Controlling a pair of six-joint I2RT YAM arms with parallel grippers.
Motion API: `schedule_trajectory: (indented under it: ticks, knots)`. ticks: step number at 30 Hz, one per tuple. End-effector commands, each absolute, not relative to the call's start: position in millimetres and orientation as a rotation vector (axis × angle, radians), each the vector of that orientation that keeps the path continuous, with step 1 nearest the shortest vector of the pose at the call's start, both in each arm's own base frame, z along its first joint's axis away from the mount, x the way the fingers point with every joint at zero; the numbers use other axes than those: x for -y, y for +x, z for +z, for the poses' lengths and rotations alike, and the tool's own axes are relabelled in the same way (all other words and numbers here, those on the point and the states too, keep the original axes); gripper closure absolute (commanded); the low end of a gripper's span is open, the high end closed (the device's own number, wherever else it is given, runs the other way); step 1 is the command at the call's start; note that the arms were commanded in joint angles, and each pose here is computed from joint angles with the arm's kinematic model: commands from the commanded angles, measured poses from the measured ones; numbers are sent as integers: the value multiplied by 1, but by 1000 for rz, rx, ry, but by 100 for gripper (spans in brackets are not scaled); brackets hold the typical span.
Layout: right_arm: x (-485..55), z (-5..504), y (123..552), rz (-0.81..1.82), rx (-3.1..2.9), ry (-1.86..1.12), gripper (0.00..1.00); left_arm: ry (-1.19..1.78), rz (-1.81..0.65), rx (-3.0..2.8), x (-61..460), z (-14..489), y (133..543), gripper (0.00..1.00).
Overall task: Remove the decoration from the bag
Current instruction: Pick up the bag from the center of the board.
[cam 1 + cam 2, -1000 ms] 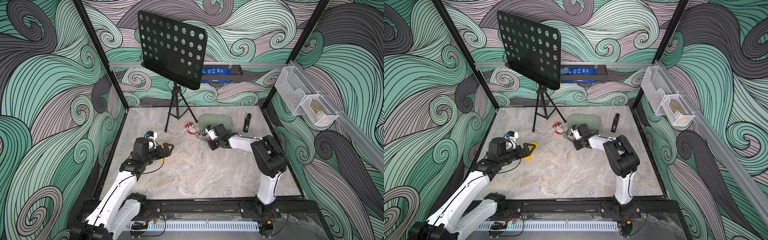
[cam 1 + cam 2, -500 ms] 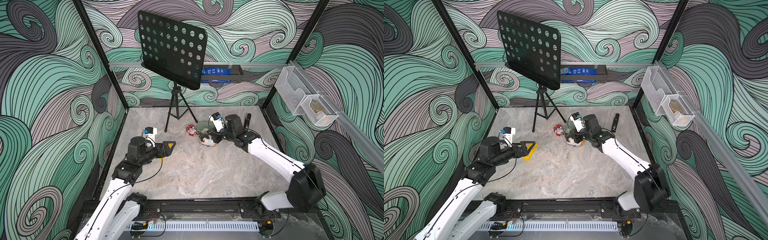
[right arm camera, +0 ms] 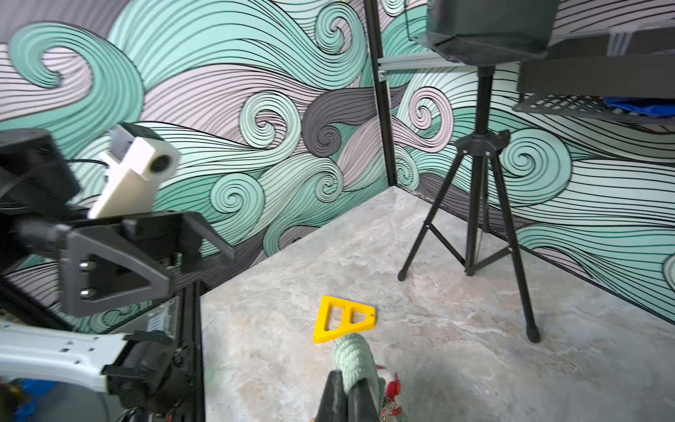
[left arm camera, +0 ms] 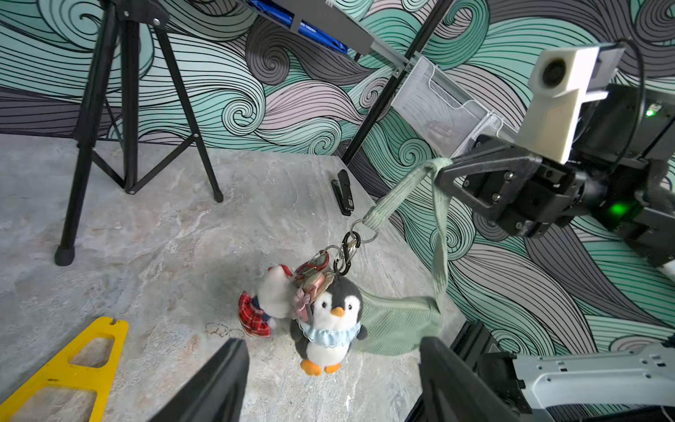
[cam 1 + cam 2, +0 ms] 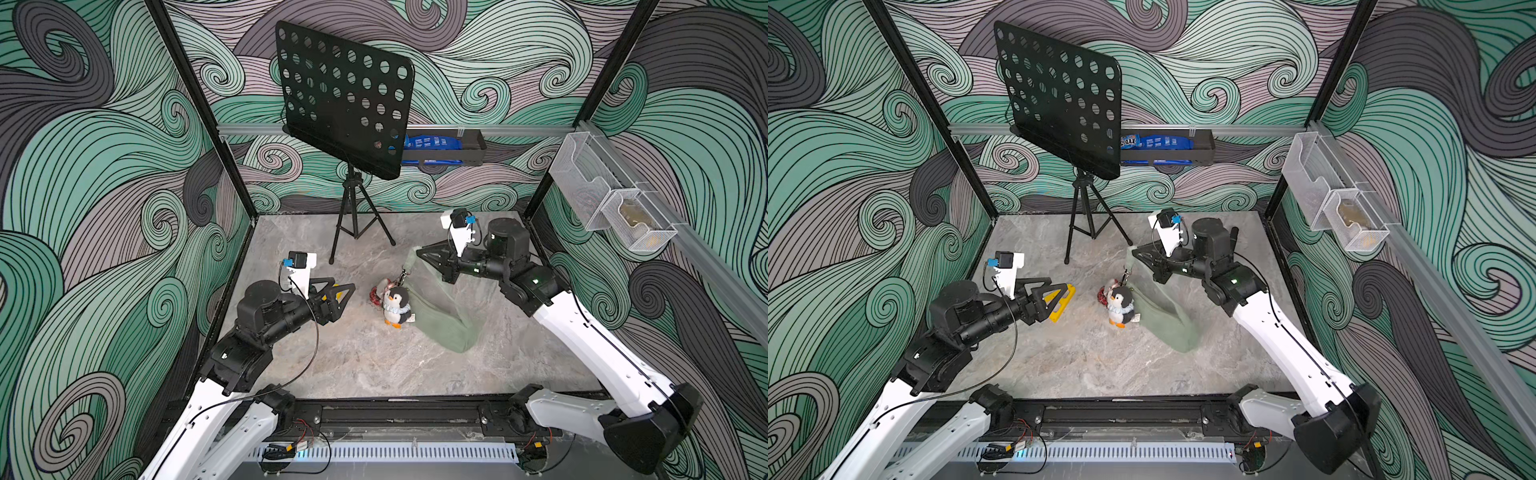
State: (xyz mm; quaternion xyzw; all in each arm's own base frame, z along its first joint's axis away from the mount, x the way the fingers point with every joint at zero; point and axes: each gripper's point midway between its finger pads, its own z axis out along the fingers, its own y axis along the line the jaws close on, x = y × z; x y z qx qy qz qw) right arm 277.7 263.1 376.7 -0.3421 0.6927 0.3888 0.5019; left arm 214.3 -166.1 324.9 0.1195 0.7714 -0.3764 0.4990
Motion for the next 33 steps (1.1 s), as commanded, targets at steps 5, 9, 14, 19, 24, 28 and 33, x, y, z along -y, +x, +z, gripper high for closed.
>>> schedule_trajectory:
  ticks: [5, 9, 14, 19, 24, 28, 33]
  knots:
    - [-265, 434, 214, 1162, -1458, -961, 100, 547, -1032, -1605, 200, 359, 205, 24]
    - [-266, 441, 197, 1233, -1411, -1011, 100, 640, -1078, -1550, 213, 364, 203, 25]
    - [-266, 445, 180, 1293, -1374, -1064, 100, 695, -1152, -1538, 226, 364, 205, 34]
    - [-264, 448, 163, 1351, -1318, -1115, 100, 778, -1253, -1500, 241, 364, 195, 46]
    - [-262, 453, 150, 1391, -1273, -1141, 100, 868, -1298, -1442, 252, 362, 180, 48]
    - [-261, 458, 139, 1422, -1232, -1167, 100, 948, -1332, -1372, 261, 368, 164, 49]
    - [-260, 464, 130, 1446, -1195, -1195, 100, 1017, -1367, -1323, 269, 371, 153, 54]
